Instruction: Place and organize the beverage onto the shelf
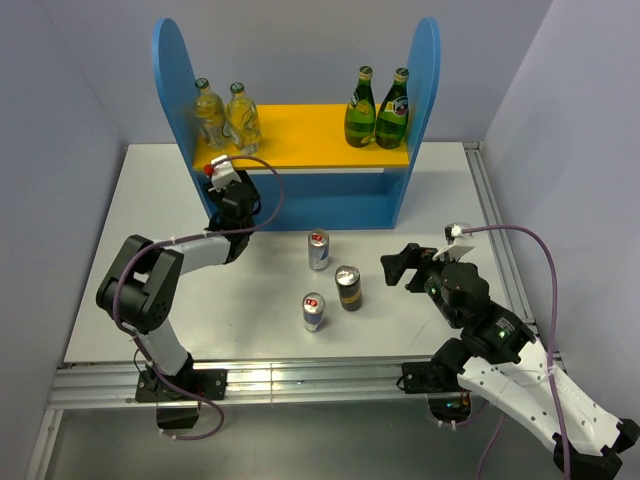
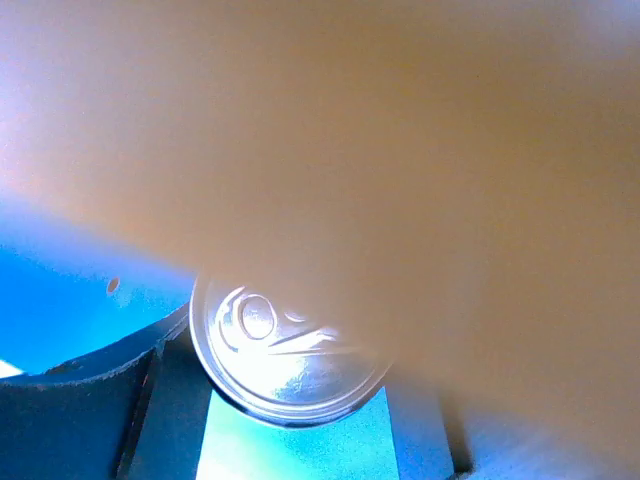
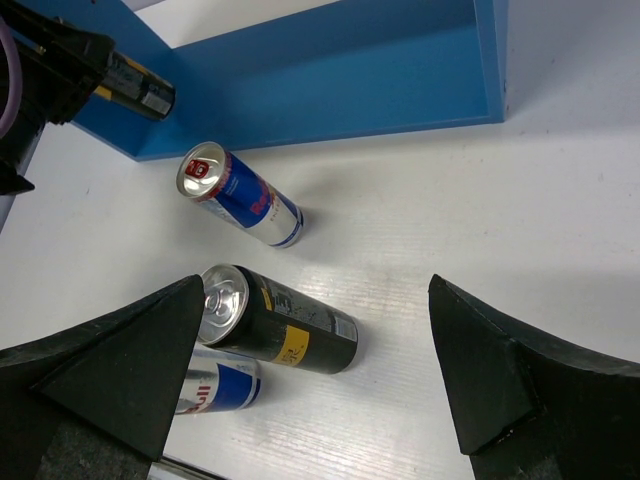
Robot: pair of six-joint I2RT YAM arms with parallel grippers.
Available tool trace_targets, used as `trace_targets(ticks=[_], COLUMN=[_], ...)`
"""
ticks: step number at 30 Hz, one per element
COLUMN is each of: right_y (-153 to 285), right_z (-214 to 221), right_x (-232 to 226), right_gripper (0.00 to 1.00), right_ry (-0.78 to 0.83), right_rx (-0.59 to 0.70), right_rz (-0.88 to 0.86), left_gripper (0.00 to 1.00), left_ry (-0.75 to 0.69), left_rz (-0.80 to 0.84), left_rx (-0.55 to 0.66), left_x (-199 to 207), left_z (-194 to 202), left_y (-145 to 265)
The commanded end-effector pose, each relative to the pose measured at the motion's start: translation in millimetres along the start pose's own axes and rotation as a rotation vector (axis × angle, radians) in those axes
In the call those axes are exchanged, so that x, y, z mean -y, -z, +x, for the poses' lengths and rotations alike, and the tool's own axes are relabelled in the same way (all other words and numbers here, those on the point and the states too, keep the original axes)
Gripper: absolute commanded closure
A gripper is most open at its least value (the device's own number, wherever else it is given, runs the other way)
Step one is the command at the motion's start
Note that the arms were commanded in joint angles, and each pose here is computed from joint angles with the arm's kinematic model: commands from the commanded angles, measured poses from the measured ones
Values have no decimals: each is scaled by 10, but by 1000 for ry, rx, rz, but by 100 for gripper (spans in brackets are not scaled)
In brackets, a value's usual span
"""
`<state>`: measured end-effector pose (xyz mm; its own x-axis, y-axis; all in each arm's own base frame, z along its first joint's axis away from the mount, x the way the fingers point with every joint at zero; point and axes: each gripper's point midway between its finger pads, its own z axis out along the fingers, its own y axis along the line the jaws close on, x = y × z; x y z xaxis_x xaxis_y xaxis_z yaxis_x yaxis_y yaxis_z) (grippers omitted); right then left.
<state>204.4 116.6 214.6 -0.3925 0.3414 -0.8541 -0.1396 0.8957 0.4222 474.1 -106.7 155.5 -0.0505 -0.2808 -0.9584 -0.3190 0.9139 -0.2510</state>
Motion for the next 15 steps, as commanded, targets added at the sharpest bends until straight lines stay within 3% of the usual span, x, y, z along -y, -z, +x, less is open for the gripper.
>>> trace_targets(ticks=[1,7,13,15], right_y=[-1,-6,15,20], right_z=[-81,-79,-89,-96], right_x=[-31,-32,-32,-38], right_gripper=[0,0,0,0], right_ry=[-6,-3,-12,-12], right_rx=[40,38,48,48], right_rz=[-11,-10,-18,-20], left_gripper=[82,100,99,91], left_ry=[-32,-51,-61,-74], left_rz=[-52,-73,-120,-160], left_rx=[-79,-84,-77,-92], left_x=[-200,-210,-229,-247], left_z=[329,374,401,462], left_y=[114,129,141,137])
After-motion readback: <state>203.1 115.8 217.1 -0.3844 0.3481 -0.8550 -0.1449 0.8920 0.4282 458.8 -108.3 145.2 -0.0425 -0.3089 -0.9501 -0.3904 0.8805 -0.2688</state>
